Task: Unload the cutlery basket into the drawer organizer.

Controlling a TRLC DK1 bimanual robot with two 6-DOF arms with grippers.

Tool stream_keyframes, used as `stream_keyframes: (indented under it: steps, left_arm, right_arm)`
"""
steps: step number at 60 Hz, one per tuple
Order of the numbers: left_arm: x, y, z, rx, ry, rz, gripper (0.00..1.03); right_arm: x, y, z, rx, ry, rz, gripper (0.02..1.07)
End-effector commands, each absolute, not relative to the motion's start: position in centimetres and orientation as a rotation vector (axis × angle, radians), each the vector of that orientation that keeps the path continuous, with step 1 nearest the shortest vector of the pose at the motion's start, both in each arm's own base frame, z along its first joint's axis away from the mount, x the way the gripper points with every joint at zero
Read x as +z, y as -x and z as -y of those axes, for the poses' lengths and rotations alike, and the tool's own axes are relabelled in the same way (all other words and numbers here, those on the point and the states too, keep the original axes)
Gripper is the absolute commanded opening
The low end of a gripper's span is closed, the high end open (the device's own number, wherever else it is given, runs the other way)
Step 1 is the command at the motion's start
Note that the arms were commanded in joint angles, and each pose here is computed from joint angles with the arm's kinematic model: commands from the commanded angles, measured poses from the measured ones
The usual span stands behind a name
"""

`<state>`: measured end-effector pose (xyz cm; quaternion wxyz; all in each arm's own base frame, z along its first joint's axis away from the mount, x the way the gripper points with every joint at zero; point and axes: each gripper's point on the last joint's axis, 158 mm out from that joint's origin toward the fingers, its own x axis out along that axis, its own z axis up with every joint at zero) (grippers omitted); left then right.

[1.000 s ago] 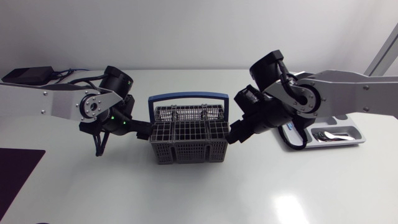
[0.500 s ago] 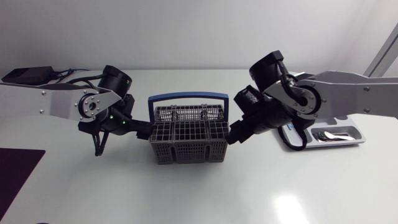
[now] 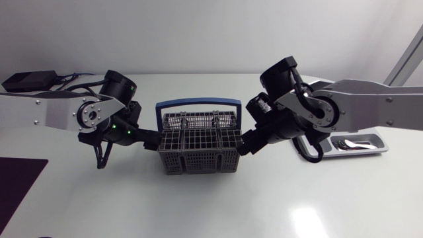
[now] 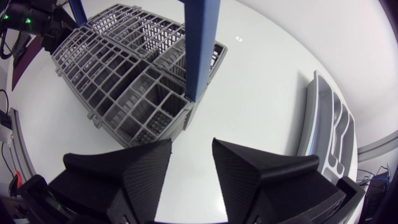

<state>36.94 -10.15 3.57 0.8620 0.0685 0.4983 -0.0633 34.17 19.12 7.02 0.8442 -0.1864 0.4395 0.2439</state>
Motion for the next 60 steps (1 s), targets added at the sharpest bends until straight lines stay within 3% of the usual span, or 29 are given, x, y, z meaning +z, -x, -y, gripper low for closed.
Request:
stream_keyframes:
  steps: [1, 5, 14, 60]
  left_arm:
    - [3.6, -36.2, 10.2, -0.158, -0.142, -1.040, 0.99]
    - [3.9, -36.2, 9.8, -0.153, -0.141, -1.033, 0.99]
    - [5.3, -35.6, 9.1, -0.150, -0.141, -1.007, 0.99]
    - [11.8, -29.6, 5.3, -0.154, -0.192, -0.839, 0.99]
  right_arm:
    - [6.8, -33.5, -18.9, 0.517, 0.373, -0.936, 0.83]
    - [6.7, -33.4, -18.2, 0.505, 0.372, -0.946, 0.96]
    - [7.4, -33.6, -16.4, 0.471, 0.368, -0.934, 1.02]
    - [14.8, -34.5, -5.0, 0.116, 0.431, -0.624, 1.02]
